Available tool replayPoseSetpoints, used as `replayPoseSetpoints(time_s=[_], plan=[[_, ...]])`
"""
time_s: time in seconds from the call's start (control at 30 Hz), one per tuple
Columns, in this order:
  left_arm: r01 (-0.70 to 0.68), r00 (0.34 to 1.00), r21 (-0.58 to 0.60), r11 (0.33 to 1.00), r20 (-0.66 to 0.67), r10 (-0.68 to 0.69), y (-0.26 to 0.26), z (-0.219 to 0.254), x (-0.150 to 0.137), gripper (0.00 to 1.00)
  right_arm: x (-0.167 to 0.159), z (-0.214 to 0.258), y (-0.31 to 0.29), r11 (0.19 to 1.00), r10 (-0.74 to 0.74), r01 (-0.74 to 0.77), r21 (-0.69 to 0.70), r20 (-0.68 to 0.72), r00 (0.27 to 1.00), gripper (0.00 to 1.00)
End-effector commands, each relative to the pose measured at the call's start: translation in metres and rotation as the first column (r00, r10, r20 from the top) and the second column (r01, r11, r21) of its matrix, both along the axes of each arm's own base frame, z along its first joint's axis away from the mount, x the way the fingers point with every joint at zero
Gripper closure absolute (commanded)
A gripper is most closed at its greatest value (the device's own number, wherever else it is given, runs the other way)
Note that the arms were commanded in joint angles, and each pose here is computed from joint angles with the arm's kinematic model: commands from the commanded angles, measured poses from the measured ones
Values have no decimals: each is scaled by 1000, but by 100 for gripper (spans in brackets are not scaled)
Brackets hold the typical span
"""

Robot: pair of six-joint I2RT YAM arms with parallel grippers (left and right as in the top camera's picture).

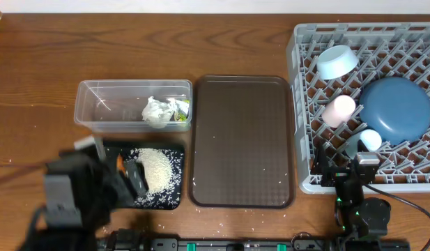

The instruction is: Sort waste into correct bins and load items into the dishwasher rack

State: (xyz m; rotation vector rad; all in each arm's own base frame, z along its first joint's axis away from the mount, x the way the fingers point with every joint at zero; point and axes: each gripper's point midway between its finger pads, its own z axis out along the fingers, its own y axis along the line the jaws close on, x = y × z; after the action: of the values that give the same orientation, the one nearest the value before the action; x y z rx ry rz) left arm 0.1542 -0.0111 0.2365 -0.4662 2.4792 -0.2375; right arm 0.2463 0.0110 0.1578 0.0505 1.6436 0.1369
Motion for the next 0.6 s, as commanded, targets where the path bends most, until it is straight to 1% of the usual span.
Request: replayPoseSetpoints(time_s=[0.0,0.17,0.4,0.47,0.57], plan=[[-37,999,38,999,-21,38,9,-46,-22,2,0,0,1,1000,4,-4,-14,1,1000,1],[-124,992,-29,992,2,124,9,-83,-37,2,0,-1,1,1000,4,-4,-14,1,1000,1],[-166,986,-67,984,13,167,9,-100,-38,2,0,-1,1,1000,4,-4,-14,1,1000,1],[-162,984,-77,984,66,167,8,-96,-29,2,0,0,1,1000,4,-4,-14,1,1000,1],[-145,957,-106,984,236,167,8,-76,3,2,0,-1,1,1000,4,-4,-14,1,1000,1]])
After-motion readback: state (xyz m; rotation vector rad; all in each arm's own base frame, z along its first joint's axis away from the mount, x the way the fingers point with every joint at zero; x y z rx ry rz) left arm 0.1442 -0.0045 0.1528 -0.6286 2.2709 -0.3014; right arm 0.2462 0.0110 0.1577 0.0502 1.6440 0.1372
